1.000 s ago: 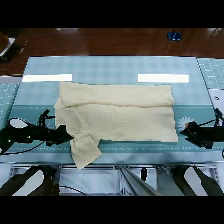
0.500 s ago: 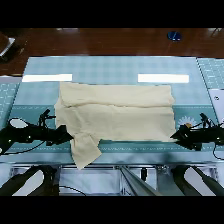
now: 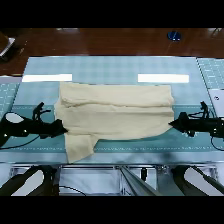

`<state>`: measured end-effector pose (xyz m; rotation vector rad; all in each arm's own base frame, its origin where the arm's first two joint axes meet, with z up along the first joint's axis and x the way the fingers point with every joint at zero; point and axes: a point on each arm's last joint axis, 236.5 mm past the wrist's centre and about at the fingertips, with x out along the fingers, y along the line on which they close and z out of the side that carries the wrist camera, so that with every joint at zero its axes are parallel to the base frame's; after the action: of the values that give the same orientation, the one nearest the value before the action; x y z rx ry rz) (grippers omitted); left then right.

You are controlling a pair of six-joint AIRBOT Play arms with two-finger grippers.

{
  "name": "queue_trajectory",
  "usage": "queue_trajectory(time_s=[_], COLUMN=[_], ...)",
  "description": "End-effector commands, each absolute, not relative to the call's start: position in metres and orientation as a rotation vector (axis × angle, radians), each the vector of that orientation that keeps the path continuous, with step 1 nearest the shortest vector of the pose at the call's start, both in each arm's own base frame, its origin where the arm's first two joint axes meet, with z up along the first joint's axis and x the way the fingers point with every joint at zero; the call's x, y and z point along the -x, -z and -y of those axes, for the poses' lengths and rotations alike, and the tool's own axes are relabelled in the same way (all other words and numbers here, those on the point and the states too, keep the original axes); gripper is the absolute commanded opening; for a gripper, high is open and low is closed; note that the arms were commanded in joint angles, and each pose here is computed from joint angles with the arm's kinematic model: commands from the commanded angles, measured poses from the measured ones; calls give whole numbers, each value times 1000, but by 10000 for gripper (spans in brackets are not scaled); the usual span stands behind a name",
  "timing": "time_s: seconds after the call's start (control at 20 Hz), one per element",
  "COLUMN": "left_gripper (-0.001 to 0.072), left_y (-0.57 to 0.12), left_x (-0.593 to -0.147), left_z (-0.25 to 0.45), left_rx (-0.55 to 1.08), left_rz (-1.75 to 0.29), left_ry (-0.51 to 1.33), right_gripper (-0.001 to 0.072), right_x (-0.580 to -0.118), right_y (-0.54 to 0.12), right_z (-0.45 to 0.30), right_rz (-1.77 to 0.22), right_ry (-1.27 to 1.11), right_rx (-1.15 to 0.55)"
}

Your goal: Fold the shirts.

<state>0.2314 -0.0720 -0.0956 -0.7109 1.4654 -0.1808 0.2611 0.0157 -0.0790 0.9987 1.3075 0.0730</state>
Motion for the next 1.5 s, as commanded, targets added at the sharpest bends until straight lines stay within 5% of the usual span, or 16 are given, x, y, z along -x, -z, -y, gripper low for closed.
queue_trajectory(time_s=[0.0,0.2,0.7,0.75,0.8,0.85,1.15,1.45], left_gripper=[19,18,18,46,265,505,506,506], left_y=[42,-2,32,43,52,58,28,-9], left_x=[-289,-363,-475,-473,-471,-469,-444,-417], left_z=[69,58,64,66,68,68,-31,-35], left_rx=[736,741,777,785,793,799,665,706], left_rz=[-1303,-1155,-1247,-1287,-1316,-1340,-1316,-910], left_ry=[235,254,293,304,309,312,130,-53], right_gripper=[28,28,28,86,290,410,411,412], right_x=[-298,-339,-451,-457,-462,-464,-431,-409], right_y=[42,25,45,50,54,57,50,93], right_z=[-6,-7,-4,-1,1,3,93,70], right_rz=[-1196,-1202,-1202,-1198,-1194,-1194,-1244,-1314], right_ry=[-135,-200,-212,-205,-199,-200,-37,-48], right_rx=[-974,-871,-850,-849,-856,-845,-798,-899])
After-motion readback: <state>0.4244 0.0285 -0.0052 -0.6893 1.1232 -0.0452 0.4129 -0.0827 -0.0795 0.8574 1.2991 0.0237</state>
